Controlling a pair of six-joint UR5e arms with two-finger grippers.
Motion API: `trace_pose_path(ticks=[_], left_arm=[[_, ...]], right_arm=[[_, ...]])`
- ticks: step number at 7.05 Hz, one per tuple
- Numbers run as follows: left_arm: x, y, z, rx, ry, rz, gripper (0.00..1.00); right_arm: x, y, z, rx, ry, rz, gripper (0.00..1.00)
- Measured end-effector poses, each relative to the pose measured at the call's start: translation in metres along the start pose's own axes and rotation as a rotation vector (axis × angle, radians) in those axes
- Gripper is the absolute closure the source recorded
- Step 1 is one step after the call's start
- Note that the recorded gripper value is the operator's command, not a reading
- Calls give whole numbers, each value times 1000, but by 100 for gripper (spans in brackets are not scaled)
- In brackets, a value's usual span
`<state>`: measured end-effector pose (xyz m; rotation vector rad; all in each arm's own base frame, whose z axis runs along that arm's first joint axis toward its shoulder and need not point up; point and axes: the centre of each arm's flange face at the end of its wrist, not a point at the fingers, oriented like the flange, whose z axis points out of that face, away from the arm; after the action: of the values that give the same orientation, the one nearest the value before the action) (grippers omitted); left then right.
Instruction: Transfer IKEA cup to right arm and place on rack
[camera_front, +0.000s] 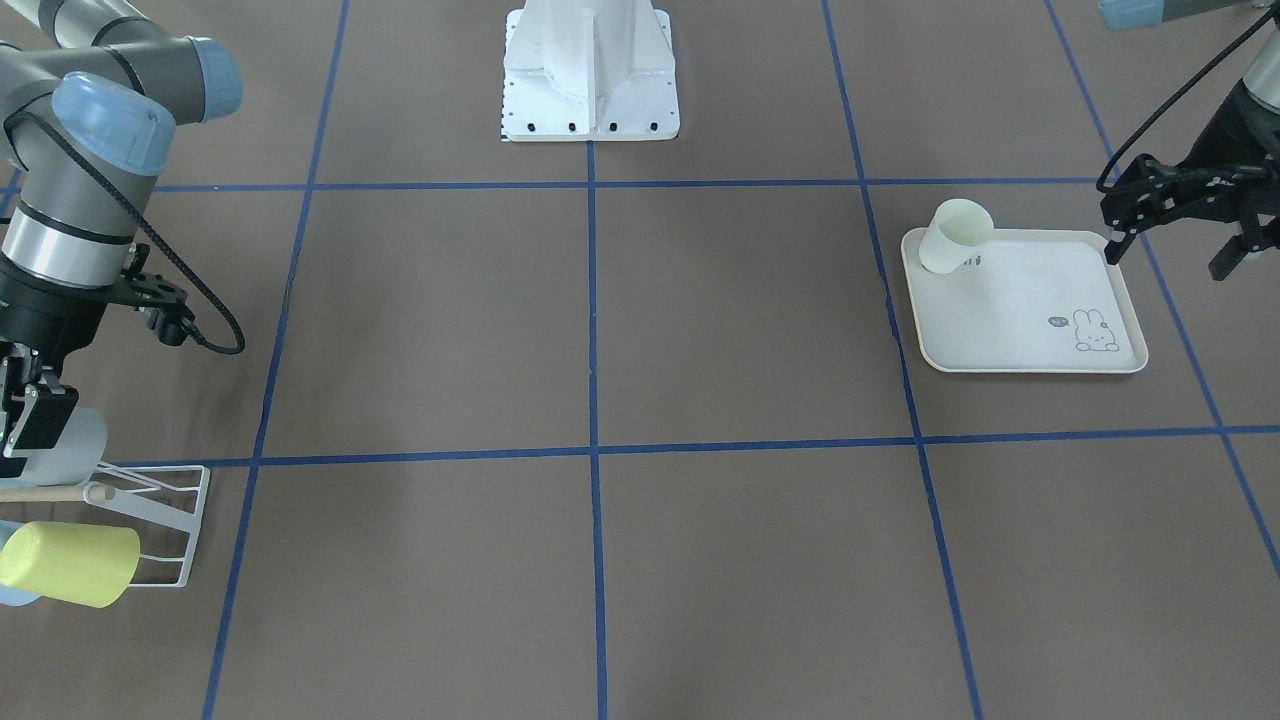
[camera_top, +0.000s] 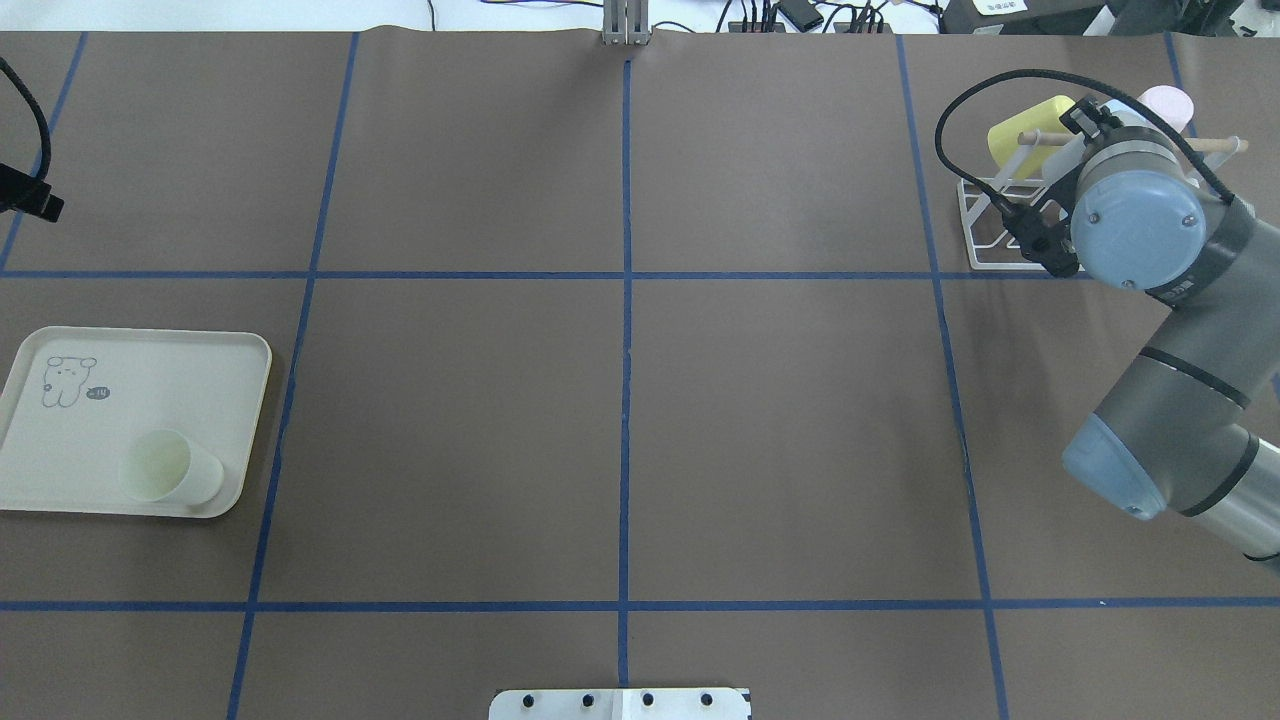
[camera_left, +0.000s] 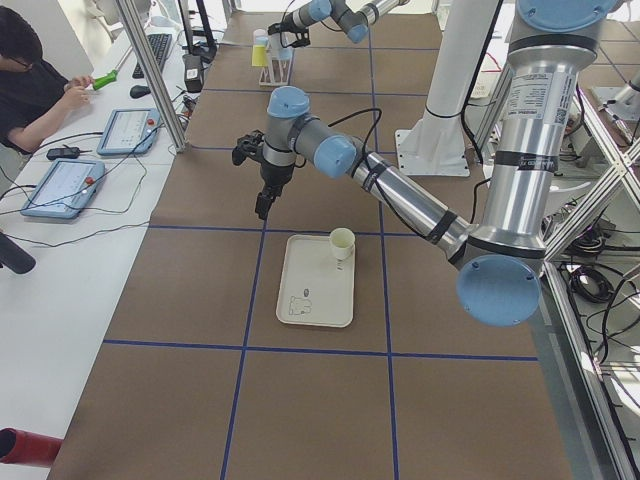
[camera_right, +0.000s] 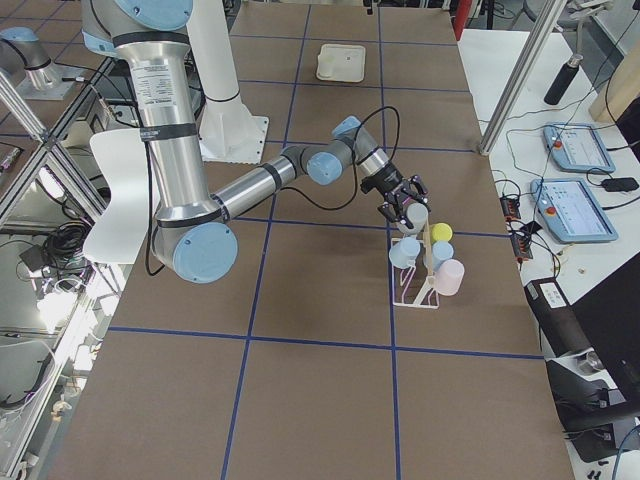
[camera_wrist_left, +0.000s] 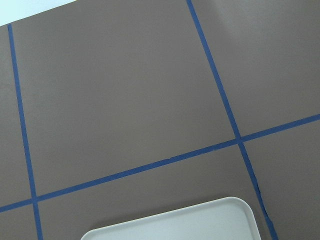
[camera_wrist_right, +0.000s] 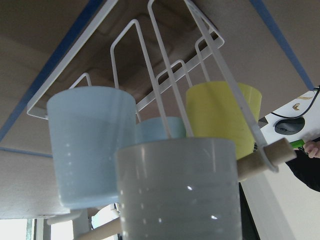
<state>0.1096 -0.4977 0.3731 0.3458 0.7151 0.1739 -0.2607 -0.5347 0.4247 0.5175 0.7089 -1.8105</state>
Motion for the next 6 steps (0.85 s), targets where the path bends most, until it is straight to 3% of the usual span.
trace_pose_path(ticks=[2, 3, 5, 6], left_arm=[[0, 0, 0, 0, 0, 0, 0], [0, 0, 0, 0, 0, 0, 0], [0, 0, 0, 0, 0, 0, 0], [0, 0, 0, -1, 0, -1, 0]], right_arm=[[0, -4, 2, 7, 4, 3, 70], [-1, -7, 2, 10, 4, 1, 62], [-3, -12, 1, 16, 3, -9, 35], [-3, -15, 0, 20, 3, -15, 14]])
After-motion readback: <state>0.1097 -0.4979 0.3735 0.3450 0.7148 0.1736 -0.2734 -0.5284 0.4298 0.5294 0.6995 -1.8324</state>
